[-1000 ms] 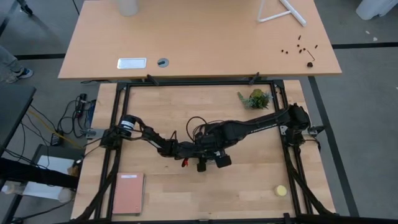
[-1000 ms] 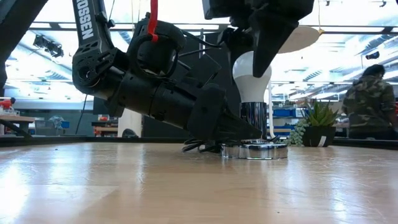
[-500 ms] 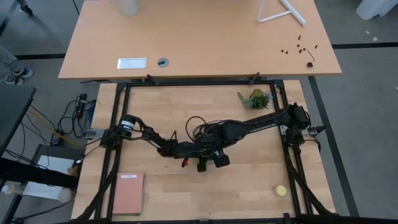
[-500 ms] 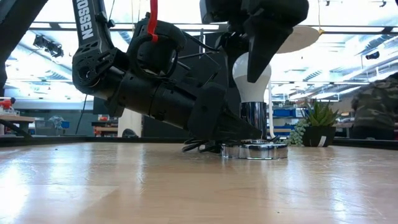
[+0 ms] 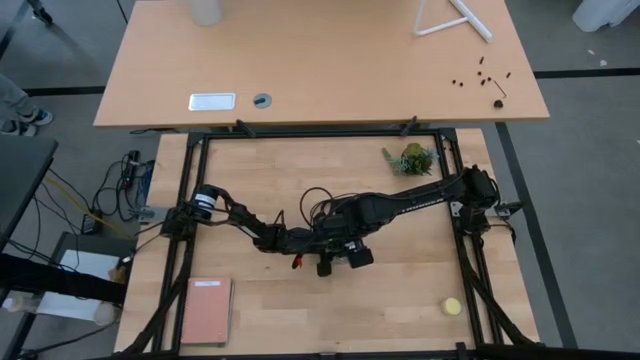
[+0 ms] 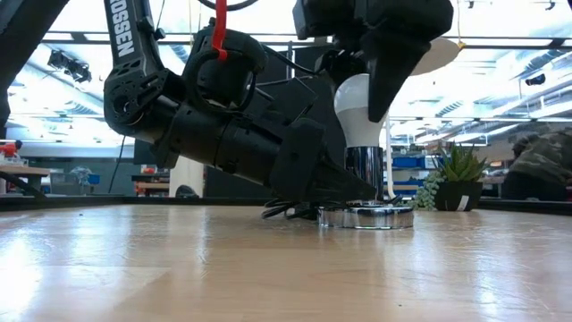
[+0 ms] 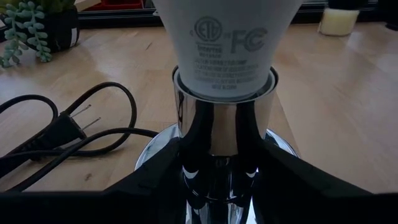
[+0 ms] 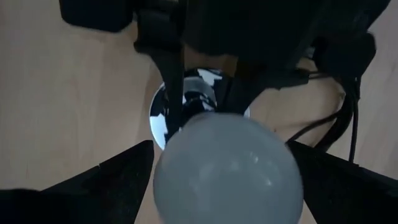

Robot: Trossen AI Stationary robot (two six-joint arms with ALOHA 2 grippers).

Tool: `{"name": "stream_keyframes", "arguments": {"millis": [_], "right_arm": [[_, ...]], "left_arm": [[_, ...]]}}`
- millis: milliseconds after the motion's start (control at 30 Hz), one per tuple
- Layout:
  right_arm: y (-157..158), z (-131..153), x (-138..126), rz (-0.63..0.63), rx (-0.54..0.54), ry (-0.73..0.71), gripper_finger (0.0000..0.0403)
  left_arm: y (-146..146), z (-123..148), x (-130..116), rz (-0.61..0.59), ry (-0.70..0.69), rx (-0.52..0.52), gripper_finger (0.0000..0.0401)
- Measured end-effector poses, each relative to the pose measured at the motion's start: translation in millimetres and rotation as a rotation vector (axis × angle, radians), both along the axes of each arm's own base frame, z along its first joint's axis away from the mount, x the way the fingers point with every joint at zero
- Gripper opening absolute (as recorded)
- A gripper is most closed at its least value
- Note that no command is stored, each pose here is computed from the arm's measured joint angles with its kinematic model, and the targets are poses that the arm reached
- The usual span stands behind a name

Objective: Screw lightbulb
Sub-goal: Insert the lightbulb into the lamp

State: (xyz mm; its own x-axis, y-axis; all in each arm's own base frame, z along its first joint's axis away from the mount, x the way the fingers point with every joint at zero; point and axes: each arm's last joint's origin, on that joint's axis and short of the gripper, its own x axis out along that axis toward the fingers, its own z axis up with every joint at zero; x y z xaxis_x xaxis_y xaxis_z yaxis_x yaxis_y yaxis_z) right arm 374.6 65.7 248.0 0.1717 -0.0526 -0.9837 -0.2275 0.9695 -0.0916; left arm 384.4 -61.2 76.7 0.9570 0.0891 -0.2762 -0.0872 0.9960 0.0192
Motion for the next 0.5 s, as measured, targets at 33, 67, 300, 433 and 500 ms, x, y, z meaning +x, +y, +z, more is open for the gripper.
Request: {"name": "stream_keyframes", "arguments": {"millis": [33,67,300,433,500], "right_arm": [[0.1,0.1,0.6,0.000,0.001,-0.006,0.0374],[0.1,0.1,0.6,0.001,0.001,-0.006,0.0374],[-1.5,-5.6,-0.5,0.007,-0.011,0.004,0.0361],[-1.1,-6.4,2.4,0.006,-0.008,-0.028,0.0331],[-0.9,-6.1,3.5,0.006,-0.006,-0.039,0.0312]], "left_arm": [[0.0,0.0,0.0,0.000,0.000,0.000,0.0195],[0.0,0.0,0.0,0.001,0.000,0.000,0.0195],[0.0,0.0,0.0,0.000,0.000,0.000,0.0195],[0.0,0.0,0.0,0.001,0.000,0.000,0.0195],[0.0,0.0,0.0,0.001,0.000,-0.001,0.0195]]}}
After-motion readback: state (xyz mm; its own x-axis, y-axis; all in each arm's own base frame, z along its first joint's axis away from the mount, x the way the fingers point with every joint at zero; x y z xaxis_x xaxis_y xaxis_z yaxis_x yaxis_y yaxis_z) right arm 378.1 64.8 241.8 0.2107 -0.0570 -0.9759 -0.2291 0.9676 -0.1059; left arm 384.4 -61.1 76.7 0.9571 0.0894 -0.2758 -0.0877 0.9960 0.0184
